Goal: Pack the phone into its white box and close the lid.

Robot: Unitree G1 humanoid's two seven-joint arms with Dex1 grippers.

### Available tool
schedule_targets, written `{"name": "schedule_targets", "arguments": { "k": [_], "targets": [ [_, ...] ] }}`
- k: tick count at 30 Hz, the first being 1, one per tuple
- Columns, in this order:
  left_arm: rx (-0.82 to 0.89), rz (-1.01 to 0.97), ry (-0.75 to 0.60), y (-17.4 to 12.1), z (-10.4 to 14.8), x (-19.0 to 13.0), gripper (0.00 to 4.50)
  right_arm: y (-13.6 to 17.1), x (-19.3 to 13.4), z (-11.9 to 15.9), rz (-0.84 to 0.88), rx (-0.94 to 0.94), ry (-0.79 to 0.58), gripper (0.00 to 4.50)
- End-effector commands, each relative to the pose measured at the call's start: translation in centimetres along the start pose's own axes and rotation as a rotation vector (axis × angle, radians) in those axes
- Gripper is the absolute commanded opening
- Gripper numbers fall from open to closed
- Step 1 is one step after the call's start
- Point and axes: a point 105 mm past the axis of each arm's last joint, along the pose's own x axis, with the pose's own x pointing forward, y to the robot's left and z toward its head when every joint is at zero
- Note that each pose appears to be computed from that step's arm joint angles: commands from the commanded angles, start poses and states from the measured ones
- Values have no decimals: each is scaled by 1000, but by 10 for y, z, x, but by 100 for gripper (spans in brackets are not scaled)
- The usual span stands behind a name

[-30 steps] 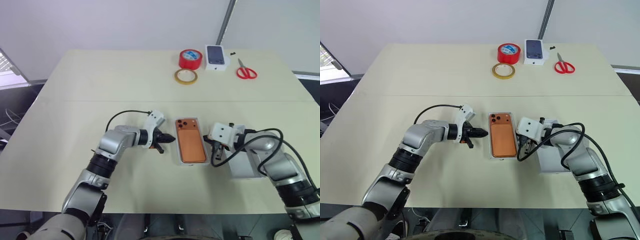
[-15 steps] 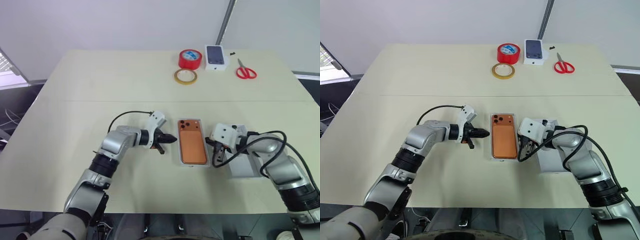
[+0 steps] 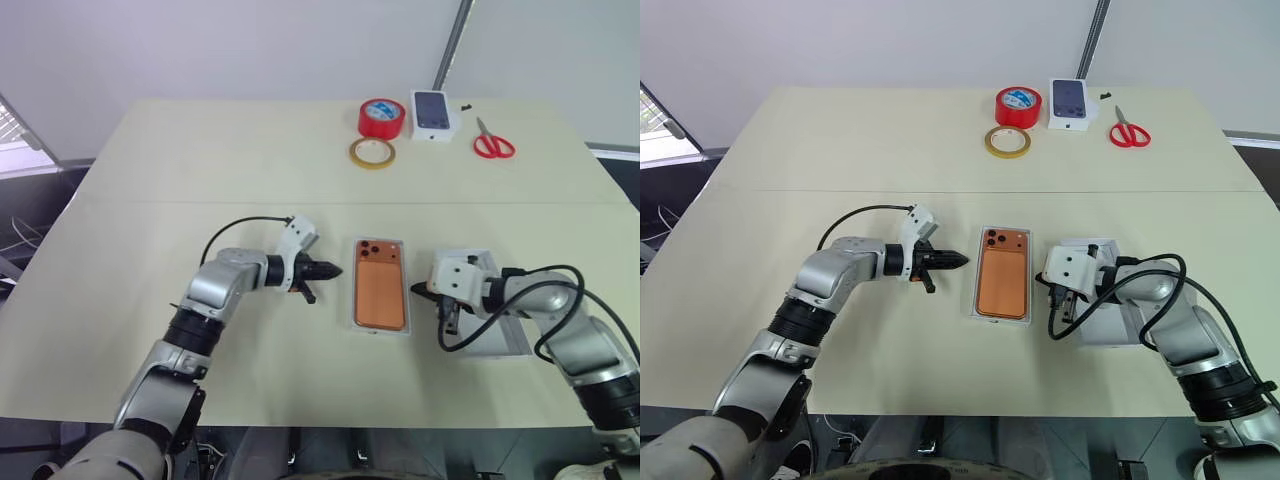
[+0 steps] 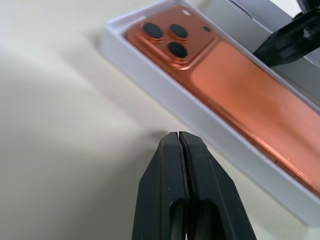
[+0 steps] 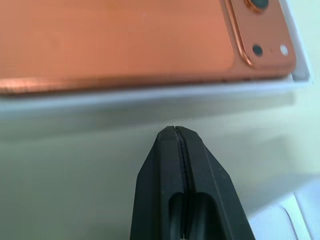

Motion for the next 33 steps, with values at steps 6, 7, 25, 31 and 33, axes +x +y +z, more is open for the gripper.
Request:
{"name": "schedule_targets", "arguments": {
  "k": [6,7,25,31,33],
  "targets": [
    [75,47,-172,2,28,-30,7,-13,-23,1,-77,12,-47,0],
    [57,47,-183,3,28,-34,7,-15,-26,3,-90,27,-71,0],
    [424,-20,-275,-8,20,-109,442,5,-55,12,-347,537,1,447],
    [511,-28,-329,-8,17,-113,442,44,-61,4,-375,580,111,447],
    [519,-45,-332,-11,14,-113,442,43,-64,3,-410,610,126,447]
  ]
}}
